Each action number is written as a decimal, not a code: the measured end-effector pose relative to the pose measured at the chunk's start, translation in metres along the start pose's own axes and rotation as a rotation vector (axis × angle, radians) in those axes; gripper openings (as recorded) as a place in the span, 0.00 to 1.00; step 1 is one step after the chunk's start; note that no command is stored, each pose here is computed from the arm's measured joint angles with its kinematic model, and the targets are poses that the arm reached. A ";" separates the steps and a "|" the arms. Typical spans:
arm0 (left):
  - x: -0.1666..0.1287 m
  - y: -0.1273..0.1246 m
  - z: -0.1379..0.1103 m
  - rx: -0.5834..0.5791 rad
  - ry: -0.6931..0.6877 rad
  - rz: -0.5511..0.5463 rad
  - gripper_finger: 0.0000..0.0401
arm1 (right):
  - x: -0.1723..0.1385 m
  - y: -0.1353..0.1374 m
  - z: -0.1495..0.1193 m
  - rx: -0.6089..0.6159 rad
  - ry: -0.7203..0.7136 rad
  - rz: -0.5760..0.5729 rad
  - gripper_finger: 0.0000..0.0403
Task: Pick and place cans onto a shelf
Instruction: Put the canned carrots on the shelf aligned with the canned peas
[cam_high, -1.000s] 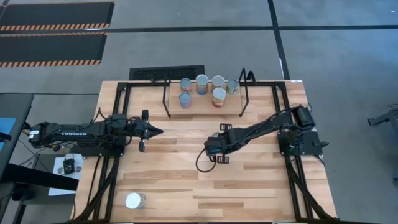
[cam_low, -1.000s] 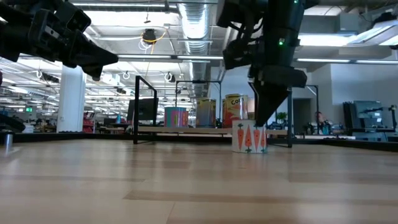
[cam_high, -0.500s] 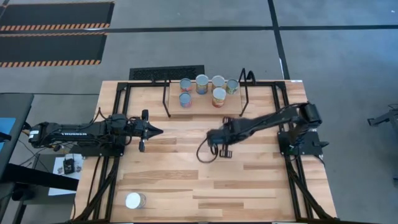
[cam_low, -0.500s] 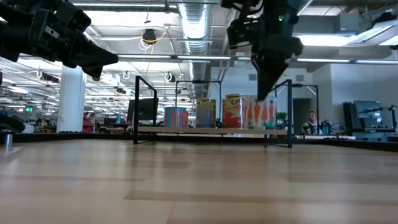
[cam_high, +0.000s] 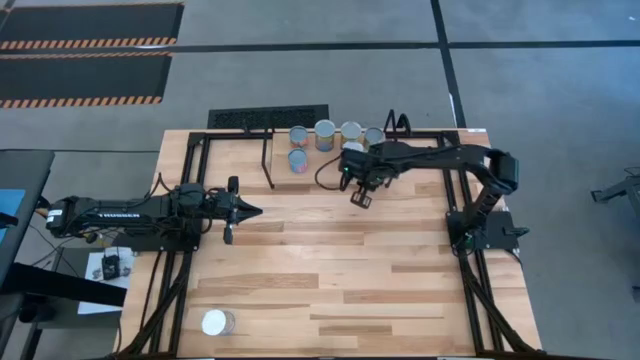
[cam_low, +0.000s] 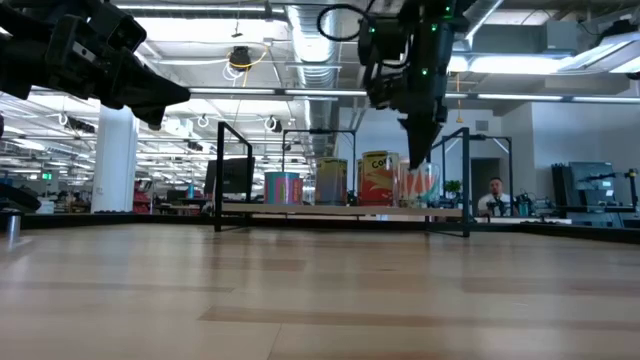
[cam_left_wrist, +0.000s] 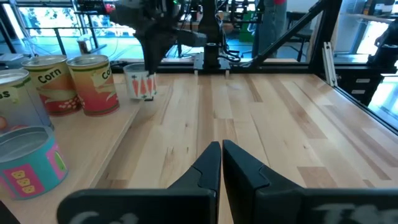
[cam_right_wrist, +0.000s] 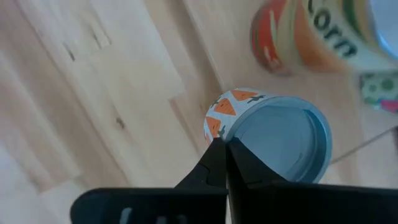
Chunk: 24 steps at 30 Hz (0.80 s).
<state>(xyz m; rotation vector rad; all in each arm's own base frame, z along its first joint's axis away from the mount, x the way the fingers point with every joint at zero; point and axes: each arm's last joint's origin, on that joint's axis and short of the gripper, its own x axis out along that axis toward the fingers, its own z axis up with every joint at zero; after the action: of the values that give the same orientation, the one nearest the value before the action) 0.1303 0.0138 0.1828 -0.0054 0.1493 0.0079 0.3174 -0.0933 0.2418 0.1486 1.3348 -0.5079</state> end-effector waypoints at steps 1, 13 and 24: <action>0.000 0.000 0.000 0.000 0.000 0.000 0.02 | 0.002 -0.003 0.001 0.003 0.007 -0.003 0.01; 0.000 0.000 0.000 -0.002 0.000 -0.001 0.02 | 0.018 -0.039 0.006 0.084 0.039 -0.065 0.02; 0.000 0.000 0.000 -0.004 0.000 -0.001 0.02 | 0.021 -0.054 0.009 0.126 0.008 -0.085 0.09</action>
<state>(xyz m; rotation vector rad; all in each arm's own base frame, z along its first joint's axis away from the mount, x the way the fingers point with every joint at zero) 0.1303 0.0138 0.1828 -0.0096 0.1493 0.0077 0.3053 -0.1505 0.2336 0.1988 1.3209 -0.6643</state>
